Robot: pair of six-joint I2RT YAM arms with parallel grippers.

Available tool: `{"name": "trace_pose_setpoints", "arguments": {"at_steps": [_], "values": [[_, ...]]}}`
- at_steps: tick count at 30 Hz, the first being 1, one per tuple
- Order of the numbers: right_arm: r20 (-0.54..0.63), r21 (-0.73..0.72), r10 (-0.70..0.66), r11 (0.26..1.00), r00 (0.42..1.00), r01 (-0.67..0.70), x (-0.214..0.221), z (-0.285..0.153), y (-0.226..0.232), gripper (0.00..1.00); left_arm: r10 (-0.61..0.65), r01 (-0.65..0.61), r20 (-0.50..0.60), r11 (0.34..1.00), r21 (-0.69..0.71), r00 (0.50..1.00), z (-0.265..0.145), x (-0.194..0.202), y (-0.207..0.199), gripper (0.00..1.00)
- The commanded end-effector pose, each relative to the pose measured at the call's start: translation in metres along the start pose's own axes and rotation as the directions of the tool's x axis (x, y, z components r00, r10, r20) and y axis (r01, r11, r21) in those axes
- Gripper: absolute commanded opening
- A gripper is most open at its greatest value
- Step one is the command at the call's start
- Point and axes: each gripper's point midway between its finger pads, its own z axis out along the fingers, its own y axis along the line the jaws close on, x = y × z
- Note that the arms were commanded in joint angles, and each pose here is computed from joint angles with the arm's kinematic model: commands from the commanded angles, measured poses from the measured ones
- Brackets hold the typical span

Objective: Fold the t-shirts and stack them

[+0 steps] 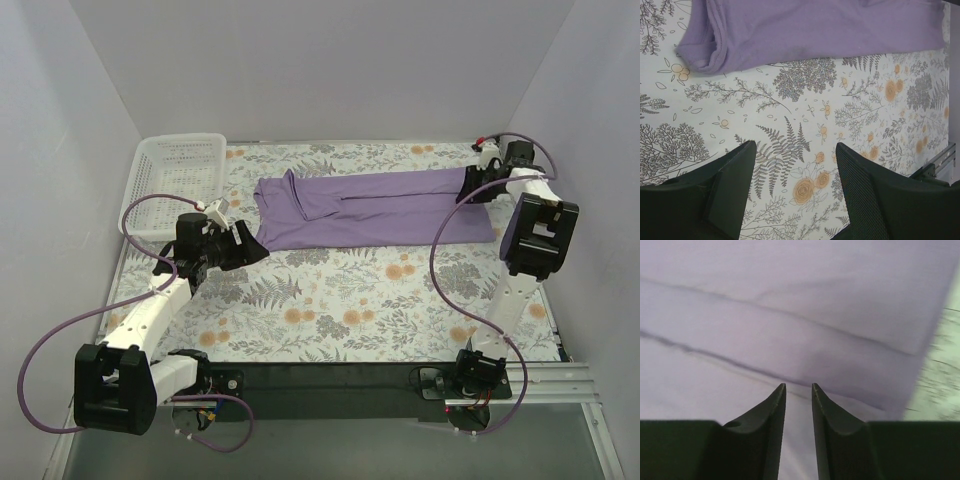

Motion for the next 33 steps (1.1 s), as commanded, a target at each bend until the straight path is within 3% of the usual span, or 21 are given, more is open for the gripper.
{"name": "trace_pose_setpoints", "arguments": {"at_steps": [1,6,7,9,12,15,22,33], "values": [[0.142,-0.267,-0.224,0.929,0.964,0.255,-0.028,-0.026,0.093,0.35,0.022,-0.022,0.023,1.000,-0.005,0.999,-0.002,-0.005,0.000,0.63],[0.164,-0.403,-0.414,0.800,0.896,0.443,-0.014,-0.015,0.185,0.39,0.022,-0.022,0.020,1.000,-0.010,1.000,-0.002,-0.004,0.001,0.63],[0.166,-0.425,-0.491,0.747,0.855,0.511,-0.009,-0.005,0.219,0.39,0.022,-0.022,0.021,1.000,-0.009,1.000,-0.002,-0.005,0.001,0.63],[0.165,-0.422,-0.566,0.700,0.808,0.576,-0.008,0.005,0.248,0.41,0.023,-0.023,0.022,1.000,-0.012,0.999,-0.002,-0.005,0.002,0.63],[0.119,-0.362,-0.717,0.613,0.687,0.702,-0.006,0.036,0.308,0.41,0.028,-0.028,0.023,0.999,-0.017,0.999,-0.001,-0.006,0.003,0.63],[0.120,-0.315,-0.767,0.573,0.631,0.756,-0.016,0.059,0.348,0.43,0.026,-0.025,0.025,0.999,-0.029,0.999,-0.001,-0.005,0.005,0.63],[0.149,-0.237,-0.793,0.551,0.590,0.800,-0.042,0.101,0.401,0.48,0.034,-0.032,0.040,0.998,-0.046,0.999,-0.003,-0.009,0.007,0.63],[0.097,-0.262,-0.816,0.531,0.569,0.806,-0.008,0.128,0.417,0.50,0.034,-0.033,0.036,0.999,-0.038,0.999,-0.002,-0.008,0.006,0.63]]}}
